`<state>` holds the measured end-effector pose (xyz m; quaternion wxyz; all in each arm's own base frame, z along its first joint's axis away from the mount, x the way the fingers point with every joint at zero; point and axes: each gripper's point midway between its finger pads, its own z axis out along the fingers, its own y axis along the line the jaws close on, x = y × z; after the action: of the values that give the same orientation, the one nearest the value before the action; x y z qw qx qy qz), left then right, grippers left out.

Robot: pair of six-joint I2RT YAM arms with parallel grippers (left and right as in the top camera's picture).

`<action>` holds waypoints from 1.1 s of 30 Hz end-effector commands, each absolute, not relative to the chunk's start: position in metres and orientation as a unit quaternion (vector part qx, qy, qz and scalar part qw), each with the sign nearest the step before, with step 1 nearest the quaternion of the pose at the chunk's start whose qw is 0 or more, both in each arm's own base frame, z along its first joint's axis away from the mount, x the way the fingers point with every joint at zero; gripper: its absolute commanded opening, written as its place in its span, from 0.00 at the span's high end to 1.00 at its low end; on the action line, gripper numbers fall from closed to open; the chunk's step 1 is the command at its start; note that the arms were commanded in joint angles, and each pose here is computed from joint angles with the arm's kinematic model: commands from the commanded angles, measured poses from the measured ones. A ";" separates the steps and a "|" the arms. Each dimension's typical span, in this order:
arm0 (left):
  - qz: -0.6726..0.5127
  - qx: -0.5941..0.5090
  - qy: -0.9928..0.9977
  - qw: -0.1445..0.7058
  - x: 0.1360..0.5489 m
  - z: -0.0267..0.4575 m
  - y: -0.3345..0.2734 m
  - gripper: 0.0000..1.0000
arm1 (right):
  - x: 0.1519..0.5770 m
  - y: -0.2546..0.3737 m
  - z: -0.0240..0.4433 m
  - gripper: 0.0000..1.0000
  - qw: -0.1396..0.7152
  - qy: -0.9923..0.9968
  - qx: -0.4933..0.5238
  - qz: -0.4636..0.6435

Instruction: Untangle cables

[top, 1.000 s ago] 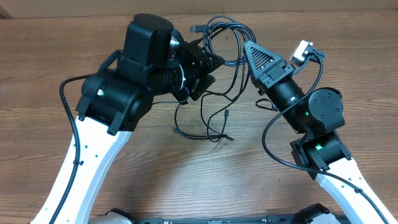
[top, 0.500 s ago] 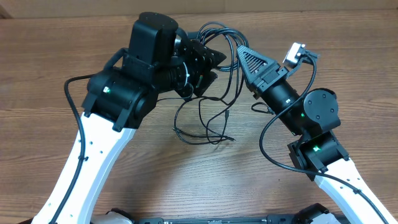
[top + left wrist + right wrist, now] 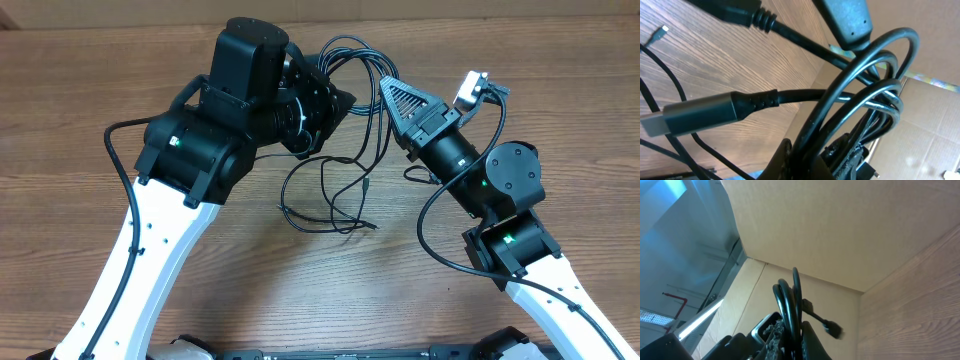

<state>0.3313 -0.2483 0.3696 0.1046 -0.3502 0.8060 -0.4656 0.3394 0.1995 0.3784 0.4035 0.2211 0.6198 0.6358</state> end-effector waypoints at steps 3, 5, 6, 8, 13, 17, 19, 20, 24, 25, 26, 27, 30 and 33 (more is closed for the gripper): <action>-0.452 -0.314 0.822 0.147 0.338 0.368 -0.246 0.96 | 0.331 0.204 0.393 0.96 0.400 0.613 0.200 0.652; -0.451 -0.290 0.828 0.163 0.339 0.370 -0.247 0.96 | 0.330 0.206 0.393 0.96 0.396 0.615 0.196 0.654; -0.451 -0.275 0.832 0.172 0.340 0.372 -0.247 0.96 | 0.328 0.208 0.392 0.96 0.392 0.617 0.192 0.655; -0.446 -0.240 0.840 0.194 0.341 0.374 -0.248 0.96 | 0.326 0.211 0.390 0.96 0.385 0.623 0.185 0.655; -0.416 -0.106 0.862 0.268 0.343 0.378 -0.249 0.96 | 0.328 0.212 0.368 0.90 0.373 0.656 0.190 0.628; -0.354 0.051 0.876 0.324 0.339 0.371 -0.247 0.96 | 0.328 0.213 0.344 0.80 0.373 0.694 0.180 0.589; -0.324 0.114 0.877 0.336 0.335 0.364 -0.245 0.96 | 0.328 0.212 0.334 0.76 0.371 0.710 0.175 0.572; -0.310 0.141 0.877 0.339 0.333 0.361 -0.243 0.96 | 0.328 0.212 0.328 0.75 0.369 0.719 0.173 0.563; -0.250 0.164 0.892 0.338 0.332 0.345 -0.228 0.96 | 0.325 0.211 0.312 0.69 0.373 0.746 0.153 0.530; -0.228 0.159 0.899 0.338 0.334 0.340 -0.220 0.96 | 0.325 0.211 0.307 0.66 0.378 0.754 0.140 0.518; -0.210 0.157 0.904 0.337 0.334 0.336 -0.214 0.96 | 0.324 0.211 0.304 0.64 0.381 0.760 0.131 0.510; -0.193 0.159 0.909 0.335 0.334 0.332 -0.209 0.96 | 0.324 0.210 0.302 0.63 0.386 0.765 0.120 0.501; -0.158 0.179 0.916 0.323 0.330 0.323 -0.198 0.96 | 0.321 0.214 0.304 0.55 0.417 0.769 0.054 0.482; -0.144 0.201 0.920 0.304 0.321 0.315 -0.194 0.96 | 0.313 0.223 0.312 0.45 0.460 0.758 -0.057 0.459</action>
<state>0.3215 -0.2017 0.3195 0.2980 0.1534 0.9235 -0.1866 0.3215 0.2158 0.2959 0.3973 0.0752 0.7710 0.4920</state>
